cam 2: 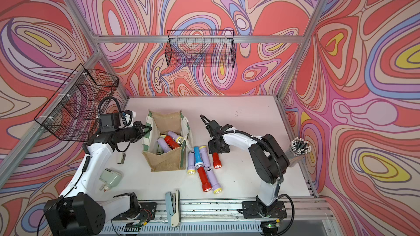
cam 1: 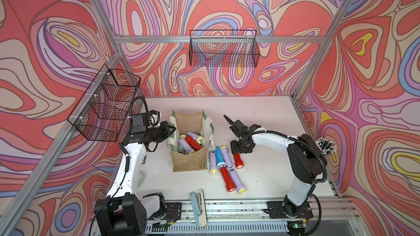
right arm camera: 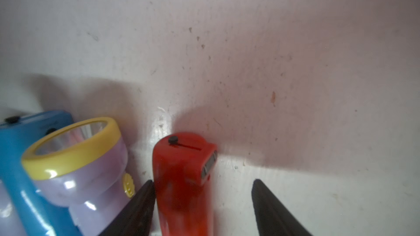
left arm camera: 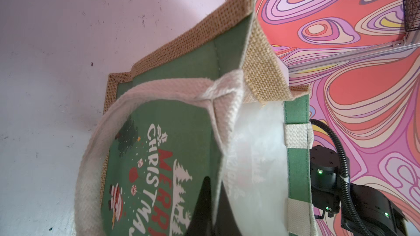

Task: Put the flashlights into the tote bags
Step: Pick up the flashlight from the center of the board.

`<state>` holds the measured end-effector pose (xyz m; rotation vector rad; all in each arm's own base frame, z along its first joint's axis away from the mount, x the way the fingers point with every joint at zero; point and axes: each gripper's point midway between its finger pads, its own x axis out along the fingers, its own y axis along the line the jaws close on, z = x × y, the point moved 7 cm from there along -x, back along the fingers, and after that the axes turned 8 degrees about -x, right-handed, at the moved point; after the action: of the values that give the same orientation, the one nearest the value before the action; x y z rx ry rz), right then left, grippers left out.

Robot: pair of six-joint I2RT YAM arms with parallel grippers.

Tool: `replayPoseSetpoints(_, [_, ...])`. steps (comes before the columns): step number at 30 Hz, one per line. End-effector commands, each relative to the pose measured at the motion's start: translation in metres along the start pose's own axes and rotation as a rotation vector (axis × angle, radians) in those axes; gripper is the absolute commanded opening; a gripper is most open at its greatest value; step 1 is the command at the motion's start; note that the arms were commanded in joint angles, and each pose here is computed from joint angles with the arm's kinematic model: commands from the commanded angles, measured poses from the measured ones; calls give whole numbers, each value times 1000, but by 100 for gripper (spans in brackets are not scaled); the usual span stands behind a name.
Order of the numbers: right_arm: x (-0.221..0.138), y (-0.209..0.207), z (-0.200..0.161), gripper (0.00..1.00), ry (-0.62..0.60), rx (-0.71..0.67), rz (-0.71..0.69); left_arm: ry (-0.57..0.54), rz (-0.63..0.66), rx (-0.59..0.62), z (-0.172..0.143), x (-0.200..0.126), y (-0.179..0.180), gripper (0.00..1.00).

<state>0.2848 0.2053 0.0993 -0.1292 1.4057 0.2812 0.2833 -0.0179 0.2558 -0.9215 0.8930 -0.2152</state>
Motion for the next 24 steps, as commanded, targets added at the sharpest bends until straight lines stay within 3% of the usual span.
replayPoseSetpoints(1, [7,4,-1,69,17,-32,-45,1,-5,-4,1,1,2,0])
replayPoseSetpoints(11, [23,0,-7,56,80,-64,-139,1,0,-4,1,2,2,0])
replayPoseSetpoints(17, [28,-4,-11,43,100,-63,-164,2,-4,-3,1,2,2,0])
replayPoseSetpoints(20, [26,-5,-9,32,93,-63,-173,2,-4,-3,2,2,2,0])
replayPoseSetpoints(24, [11,-8,-2,28,59,-92,-226,0,-6,1,2,1,1,0])
